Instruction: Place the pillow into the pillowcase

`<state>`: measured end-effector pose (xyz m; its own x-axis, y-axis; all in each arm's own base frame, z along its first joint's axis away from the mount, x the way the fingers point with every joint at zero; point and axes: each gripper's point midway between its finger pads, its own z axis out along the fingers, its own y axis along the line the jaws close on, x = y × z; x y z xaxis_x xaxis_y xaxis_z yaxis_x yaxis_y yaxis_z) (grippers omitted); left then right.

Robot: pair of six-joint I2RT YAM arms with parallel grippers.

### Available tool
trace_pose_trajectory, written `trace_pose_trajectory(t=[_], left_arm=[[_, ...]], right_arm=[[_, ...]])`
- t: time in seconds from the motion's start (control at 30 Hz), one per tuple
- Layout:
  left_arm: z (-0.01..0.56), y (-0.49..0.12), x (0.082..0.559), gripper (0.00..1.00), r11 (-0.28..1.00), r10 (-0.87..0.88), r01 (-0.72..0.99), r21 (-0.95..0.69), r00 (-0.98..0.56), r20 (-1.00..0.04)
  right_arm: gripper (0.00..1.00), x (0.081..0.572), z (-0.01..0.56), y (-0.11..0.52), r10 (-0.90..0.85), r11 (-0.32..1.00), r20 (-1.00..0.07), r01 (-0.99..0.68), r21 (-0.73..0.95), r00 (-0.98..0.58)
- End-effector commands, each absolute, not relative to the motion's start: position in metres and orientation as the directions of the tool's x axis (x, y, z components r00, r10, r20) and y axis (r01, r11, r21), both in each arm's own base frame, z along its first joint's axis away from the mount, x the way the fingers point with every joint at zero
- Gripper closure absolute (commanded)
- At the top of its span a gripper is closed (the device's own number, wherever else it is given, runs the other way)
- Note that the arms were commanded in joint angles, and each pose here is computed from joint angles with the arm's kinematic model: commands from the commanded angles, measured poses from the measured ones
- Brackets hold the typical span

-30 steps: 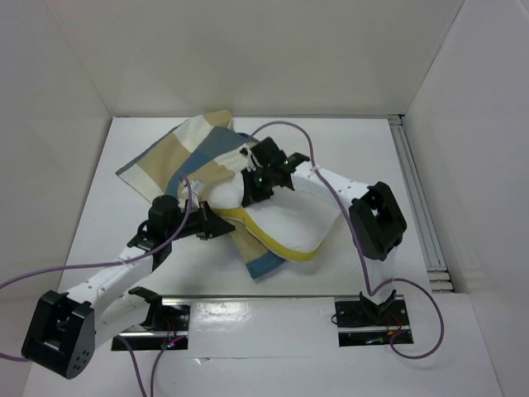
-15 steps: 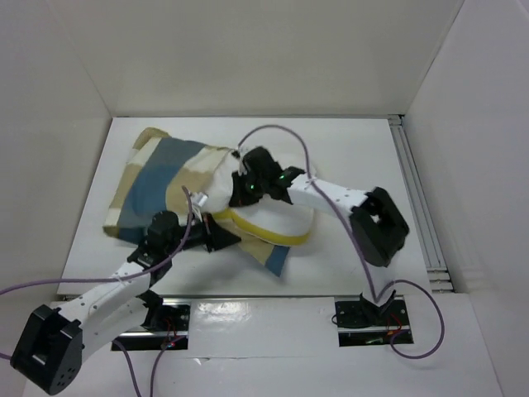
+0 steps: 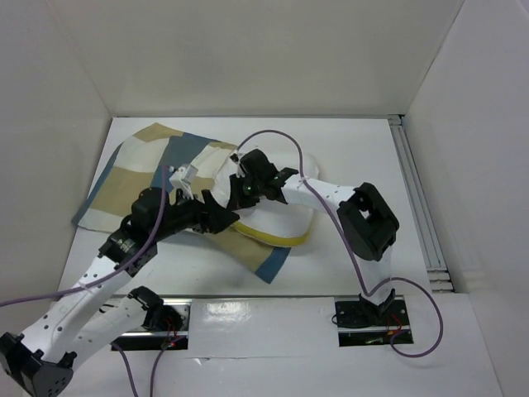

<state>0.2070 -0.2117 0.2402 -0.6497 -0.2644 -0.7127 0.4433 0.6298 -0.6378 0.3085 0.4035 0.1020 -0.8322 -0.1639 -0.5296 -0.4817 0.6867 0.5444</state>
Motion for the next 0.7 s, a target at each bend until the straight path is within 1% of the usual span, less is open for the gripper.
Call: trace_pose_trajectory(t=[0.0,0.03,0.07,0.1,0.13,0.17,0.2,0.23,0.27,0.3,0.33,0.4,0.43,0.47,0.5,0.53,0.57,0.67], left_arm=[[0.245,-0.189,0.224,0.09,0.761,-0.255,0.343,-0.551,-0.623,-0.740],[0.242,-0.180,0.230,0.07,0.795,-0.256,0.302,-0.526,-0.619,-0.742],[0.238,-0.176,0.234,0.07,0.819,-0.244,0.279,-0.501,-0.620,-0.746],[0.223,-0.166,0.242,0.11,0.865,-0.227,0.217,-0.451,-0.634,-0.740],[0.224,-0.161,0.248,0.14,0.888,-0.227,0.178,-0.425,-0.632,-0.741],[0.218,-0.157,0.253,0.17,0.906,-0.220,0.143,-0.398,-0.644,-0.733],[0.206,-0.139,0.256,0.17,0.944,-0.220,0.043,-0.328,-0.658,-0.720],[0.198,-0.135,0.265,0.17,0.958,-0.219,-0.014,-0.287,-0.680,-0.700],[0.192,-0.129,0.269,0.17,0.969,-0.210,-0.049,-0.243,-0.686,-0.696],[0.186,-0.109,0.275,0.14,0.974,-0.225,-0.154,-0.164,-0.668,-0.709],[0.179,-0.098,0.267,0.13,0.971,-0.224,-0.218,-0.096,-0.698,-0.680],[0.162,-0.089,0.266,0.13,0.955,-0.232,-0.297,-0.009,-0.726,-0.647],[0.161,-0.081,0.267,0.13,0.942,-0.229,-0.334,0.037,-0.718,-0.658],[0.153,-0.077,0.264,0.13,0.933,-0.227,-0.352,0.072,-0.732,-0.642],[0.154,-0.079,0.264,0.13,0.932,-0.225,-0.355,0.073,-0.725,-0.651],[0.148,-0.075,0.262,0.13,0.925,-0.220,-0.365,0.101,-0.734,-0.642],[0.148,-0.078,0.261,0.13,0.926,-0.223,-0.365,0.095,-0.733,-0.643],[0.137,-0.075,0.262,0.13,0.913,-0.221,-0.385,0.132,-0.741,-0.634]], right_arm=[[0.67,0.309,0.154,0.397,-0.136,0.697,-0.635,-0.529,0.483,-0.760],[0.54,0.304,0.167,0.391,-0.120,0.706,-0.661,-0.532,0.468,-0.741],[0.43,0.301,0.169,0.383,-0.119,0.719,-0.660,-0.523,0.458,-0.742],[0.35,0.300,0.174,0.378,-0.114,0.727,-0.665,-0.518,0.451,-0.738],[0.26,0.303,0.182,0.365,-0.090,0.755,-0.681,-0.496,0.429,-0.726],[0.23,0.300,0.181,0.355,-0.094,0.777,-0.675,-0.477,0.410,-0.732],[0.20,0.302,0.182,0.344,-0.073,0.796,-0.672,-0.449,0.405,-0.737],[0.18,0.299,0.184,0.330,-0.061,0.809,-0.676,-0.433,0.397,-0.734],[0.13,0.304,0.184,0.314,-0.025,0.830,-0.670,-0.390,0.400,-0.742],[0.13,0.306,0.182,0.299,0.000,0.843,-0.661,-0.355,0.403,-0.750],[0.12,0.301,0.179,0.282,0.035,0.853,-0.651,-0.317,0.415,-0.759],[0.10,0.312,0.179,0.249,0.125,0.856,-0.637,-0.241,0.457,-0.761],[0.09,0.313,0.178,0.238,0.158,0.852,-0.628,-0.216,0.476,-0.762],[0.09,0.313,0.172,0.217,0.206,0.844,-0.610,-0.177,0.507,-0.765],[0.09,0.313,0.169,0.208,0.239,0.836,-0.594,-0.148,0.528,-0.769],[0.08,0.312,0.164,0.200,0.252,0.837,-0.581,-0.127,0.532,-0.774],[0.07,0.310,0.153,0.187,0.274,0.836,-0.556,-0.092,0.541,-0.785],[0.05,0.305,0.131,0.170,0.301,0.831,-0.504,-0.036,0.555,-0.810]])
